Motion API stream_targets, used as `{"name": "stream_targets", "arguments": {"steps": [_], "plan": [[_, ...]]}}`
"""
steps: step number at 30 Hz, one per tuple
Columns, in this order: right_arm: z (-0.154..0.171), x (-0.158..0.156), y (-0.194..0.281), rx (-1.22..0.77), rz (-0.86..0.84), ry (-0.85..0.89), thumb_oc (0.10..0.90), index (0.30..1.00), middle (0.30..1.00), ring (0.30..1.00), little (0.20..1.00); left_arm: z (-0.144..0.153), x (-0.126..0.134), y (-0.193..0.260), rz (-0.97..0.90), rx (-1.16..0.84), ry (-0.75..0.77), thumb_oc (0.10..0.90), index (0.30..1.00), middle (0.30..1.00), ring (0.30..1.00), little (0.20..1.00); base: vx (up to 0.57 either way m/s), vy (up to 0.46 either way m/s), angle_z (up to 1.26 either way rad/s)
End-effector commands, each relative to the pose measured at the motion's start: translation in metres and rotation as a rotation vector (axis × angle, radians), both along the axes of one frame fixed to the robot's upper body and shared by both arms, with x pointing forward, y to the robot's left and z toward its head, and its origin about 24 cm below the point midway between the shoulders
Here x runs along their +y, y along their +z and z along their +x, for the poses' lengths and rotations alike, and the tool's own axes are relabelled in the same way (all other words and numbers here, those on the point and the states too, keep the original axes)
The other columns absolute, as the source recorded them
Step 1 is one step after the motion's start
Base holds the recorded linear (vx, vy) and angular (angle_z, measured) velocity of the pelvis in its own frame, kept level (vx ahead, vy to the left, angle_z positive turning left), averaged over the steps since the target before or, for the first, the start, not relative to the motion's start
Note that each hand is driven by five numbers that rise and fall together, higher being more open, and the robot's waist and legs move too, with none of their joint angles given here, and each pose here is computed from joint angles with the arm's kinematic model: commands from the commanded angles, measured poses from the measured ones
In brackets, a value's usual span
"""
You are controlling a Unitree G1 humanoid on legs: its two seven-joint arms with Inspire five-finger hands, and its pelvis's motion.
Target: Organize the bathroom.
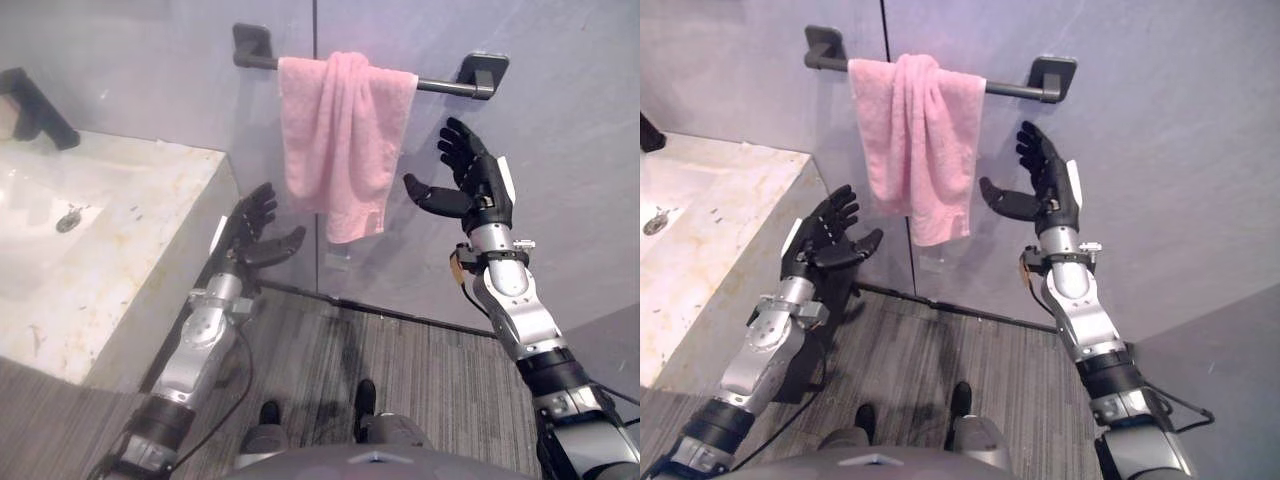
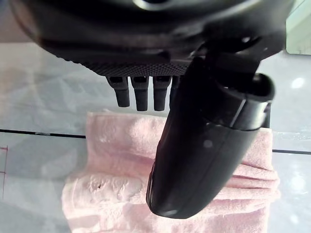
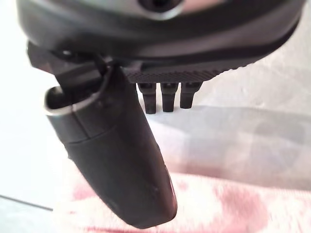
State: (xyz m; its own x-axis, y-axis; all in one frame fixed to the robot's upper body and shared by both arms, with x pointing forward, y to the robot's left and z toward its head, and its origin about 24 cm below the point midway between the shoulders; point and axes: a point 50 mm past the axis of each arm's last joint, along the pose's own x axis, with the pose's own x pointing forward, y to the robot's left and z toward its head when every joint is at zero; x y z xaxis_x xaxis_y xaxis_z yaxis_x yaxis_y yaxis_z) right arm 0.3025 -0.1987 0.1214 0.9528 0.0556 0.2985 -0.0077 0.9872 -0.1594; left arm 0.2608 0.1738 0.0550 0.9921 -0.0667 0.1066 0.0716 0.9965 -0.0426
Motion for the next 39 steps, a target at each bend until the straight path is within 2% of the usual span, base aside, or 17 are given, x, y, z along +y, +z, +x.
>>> {"name": "stream_targets", "arguments": {"steps": [1,9,18,19,20,21,24,26,34,39], "plan": [[0.003,0.036,0.065,-0.28,-0.033,0.226,0.8,0.9,0.9,0.9,0.9,0.008,-0.01,0.044,-0.01,-0.247,-0.047,0.8,0.9,0.9,0.9,0.9,0.07,0.089,0.09],[0.002,0.045,0.064,-0.275,-0.037,0.24,0.8,0.9,0.9,0.9,0.9,0.005,-0.013,0.04,0.008,-0.241,-0.039,0.8,0.9,0.9,0.9,0.9,0.05,0.073,0.01],[0.005,0.035,0.066,-0.313,-0.009,0.111,0.8,0.9,0.9,0.9,0.9,0.009,-0.009,0.042,0.06,-0.245,-0.006,0.8,0.9,0.9,0.9,0.9,0.06,0.061,-0.01],[0.004,0.034,0.065,-0.313,-0.008,0.107,0.767,0.851,0.851,0.851,0.851,0.01,-0.009,0.042,0.064,-0.245,-0.002,0.8,0.9,0.9,0.9,0.9,0.04,0.041,-0.1],[0.003,0.034,0.065,-0.312,-0.008,0.106,0.767,0.851,0.851,0.851,0.851,0.01,-0.009,0.042,0.065,-0.245,-0.001,0.8,0.9,0.9,0.9,0.9,0.04,0.038,-0.1],[0.003,0.034,0.063,-0.309,-0.006,0.103,0.698,0.747,0.747,0.747,0.747,0.01,-0.009,0.043,0.071,-0.246,0.001,0.8,0.9,0.9,0.9,0.9,0.04,0.032,-0.07],[0.001,0.035,0.058,-0.295,-0.005,0.105,0.551,0.526,0.526,0.526,0.526,0.012,-0.008,0.045,0.084,-0.256,0.006,0.8,0.9,0.9,0.9,0.9,0.05,0.054,-0.06],[0.001,0.036,0.055,-0.286,-0.003,0.108,0.4,0.3,0.3,0.3,0.3,0.013,-0.008,0.047,0.089,-0.265,0.01,0.8,0.9,0.9,0.9,0.9,0.07,0.072,-0.15],[-0.004,0.044,0.042,-0.246,0.0,0.153,0.4,0.3,0.3,0.3,0.3,0.024,-0.009,0.064,0.116,-0.331,0.03,0.8,0.9,0.9,0.9,0.9,0.05,0.064,-0.16],[-0.007,0.05,0.03,-0.208,0.007,0.19,0.4,0.3,0.3,0.3,0.3,0.034,-0.005,0.081,0.182,-0.4,0.109,0.8,0.9,0.9,0.9,0.9,0.05,0.065,-0.16]]}}
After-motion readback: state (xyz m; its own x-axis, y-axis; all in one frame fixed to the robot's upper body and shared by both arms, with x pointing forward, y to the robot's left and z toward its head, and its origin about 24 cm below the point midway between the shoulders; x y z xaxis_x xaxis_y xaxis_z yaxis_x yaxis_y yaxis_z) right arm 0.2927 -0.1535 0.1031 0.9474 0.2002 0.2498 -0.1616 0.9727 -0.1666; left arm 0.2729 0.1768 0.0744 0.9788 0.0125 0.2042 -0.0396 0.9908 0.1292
